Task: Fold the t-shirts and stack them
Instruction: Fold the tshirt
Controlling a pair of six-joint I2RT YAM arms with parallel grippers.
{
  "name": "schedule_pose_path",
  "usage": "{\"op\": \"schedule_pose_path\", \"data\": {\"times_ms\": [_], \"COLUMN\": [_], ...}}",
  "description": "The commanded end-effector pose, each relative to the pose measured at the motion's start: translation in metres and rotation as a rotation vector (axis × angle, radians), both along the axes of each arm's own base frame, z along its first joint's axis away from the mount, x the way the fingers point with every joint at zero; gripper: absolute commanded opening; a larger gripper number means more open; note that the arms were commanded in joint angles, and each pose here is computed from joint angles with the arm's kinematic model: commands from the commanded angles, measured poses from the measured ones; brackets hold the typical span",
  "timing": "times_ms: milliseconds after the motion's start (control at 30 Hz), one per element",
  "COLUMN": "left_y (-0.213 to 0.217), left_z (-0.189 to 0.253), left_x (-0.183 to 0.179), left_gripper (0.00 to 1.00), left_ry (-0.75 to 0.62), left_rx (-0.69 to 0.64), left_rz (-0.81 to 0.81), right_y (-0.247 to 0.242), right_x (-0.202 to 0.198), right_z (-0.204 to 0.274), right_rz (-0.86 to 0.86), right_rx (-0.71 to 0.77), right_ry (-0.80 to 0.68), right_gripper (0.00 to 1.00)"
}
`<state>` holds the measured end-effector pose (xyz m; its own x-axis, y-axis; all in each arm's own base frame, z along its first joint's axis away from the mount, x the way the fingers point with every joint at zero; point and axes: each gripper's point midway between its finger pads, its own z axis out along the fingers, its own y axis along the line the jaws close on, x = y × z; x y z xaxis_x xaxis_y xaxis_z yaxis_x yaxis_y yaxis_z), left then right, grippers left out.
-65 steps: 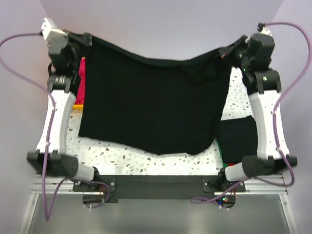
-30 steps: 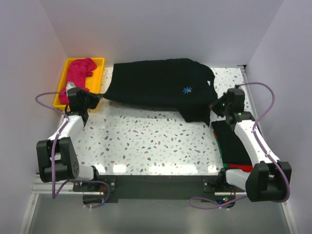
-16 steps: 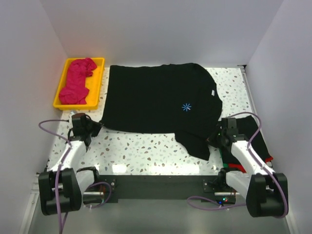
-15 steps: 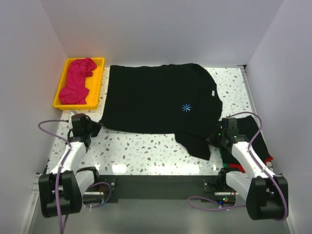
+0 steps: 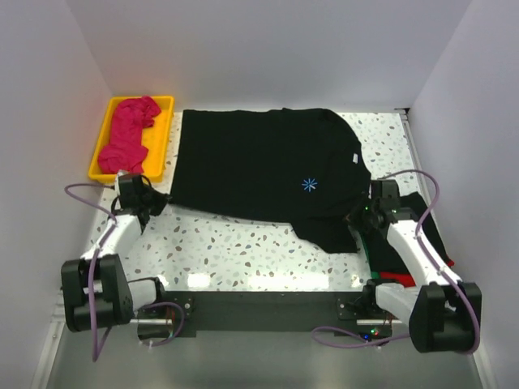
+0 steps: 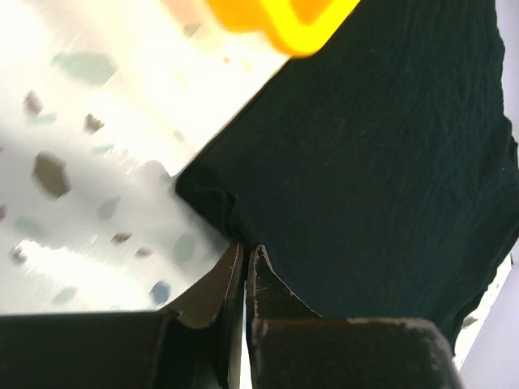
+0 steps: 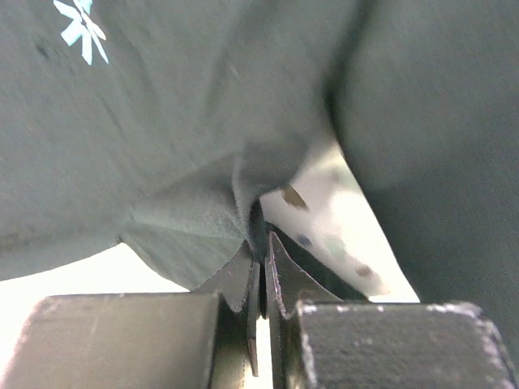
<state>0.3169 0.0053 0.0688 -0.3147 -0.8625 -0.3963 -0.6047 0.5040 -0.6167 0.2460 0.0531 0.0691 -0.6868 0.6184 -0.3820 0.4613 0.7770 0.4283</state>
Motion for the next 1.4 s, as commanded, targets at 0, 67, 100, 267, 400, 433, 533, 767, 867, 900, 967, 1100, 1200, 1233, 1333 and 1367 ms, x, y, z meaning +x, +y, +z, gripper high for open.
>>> {"op": "schedule_pose_path", "data": {"times_ms": [0, 67, 100, 267, 400, 433, 533, 767, 867, 900, 967, 1100, 1200, 1233, 1333, 1367], "left_y": [0.004, 0.001, 0.001, -0.007, -0.013, -0.014, -0.016, -0.013, -0.012, -0.012, -0.011, -0.008, -0.006, -0.005, -0.003, -0.002], "left_z": [0.031, 0.031, 0.030, 0.024, 0.020, 0.027, 0.022, 0.010, 0.006, 0.004, 0.003, 0.000, 0.000, -0.002, -0.001, -0.001], "left_x": [0.044, 0.062, 0.068, 0.107, 0.131, 0.141, 0.151, 0.157, 0.157, 0.156, 0.155, 0.152, 0.152, 0.151, 0.151, 0.151], "left_gripper": [0.00, 0.00, 0.00, 0.00, 0.00, 0.00, 0.00, 0.02, 0.02, 0.02, 0.02, 0.02, 0.03, 0.03, 0.03, 0.03], "left_ry": [-0.089, -0.074, -0.066, -0.035, -0.011, -0.024, -0.005, 0.026, 0.038, 0.045, 0.048, 0.060, 0.064, 0.071, 0.075, 0.074], "left_rx": [0.022, 0.017, 0.014, -0.010, -0.027, -0.026, -0.023, -0.016, -0.012, -0.009, -0.006, 0.006, 0.012, 0.012, 0.021, 0.024], "left_rz": [-0.028, -0.039, -0.038, -0.051, -0.057, -0.061, -0.063, -0.055, -0.054, -0.053, -0.050, -0.042, -0.038, -0.036, -0.030, -0.029], "right_y": [0.002, 0.005, 0.006, 0.011, 0.013, 0.012, 0.012, 0.009, 0.004, 0.004, 0.005, -0.007, -0.009, -0.012, -0.014, -0.016], "right_x": [0.041, 0.059, 0.067, 0.107, 0.131, 0.140, 0.153, 0.171, 0.172, 0.171, 0.171, 0.172, 0.174, 0.175, 0.175, 0.175], "right_z": [0.024, 0.023, 0.025, 0.031, 0.023, 0.028, 0.025, 0.019, 0.018, 0.016, 0.013, 0.011, 0.013, 0.014, 0.015, 0.015], "right_rz": [0.007, 0.007, 0.008, 0.003, -0.005, -0.005, -0.008, -0.018, -0.032, -0.033, -0.029, -0.058, -0.065, -0.070, -0.076, -0.083], "right_rx": [0.008, 0.024, 0.027, 0.051, 0.057, 0.055, 0.051, 0.062, 0.065, 0.071, 0.080, 0.095, 0.107, 0.113, 0.125, 0.127], "right_ry": [-0.077, -0.057, -0.061, -0.059, -0.025, -0.037, -0.025, -0.010, -0.012, -0.009, -0.006, -0.006, -0.011, -0.014, -0.017, -0.019], "right_gripper": [0.00, 0.00, 0.00, 0.00, 0.00, 0.00, 0.00, 0.00, 0.00, 0.00, 0.00, 0.00, 0.00, 0.00, 0.00, 0.00]}}
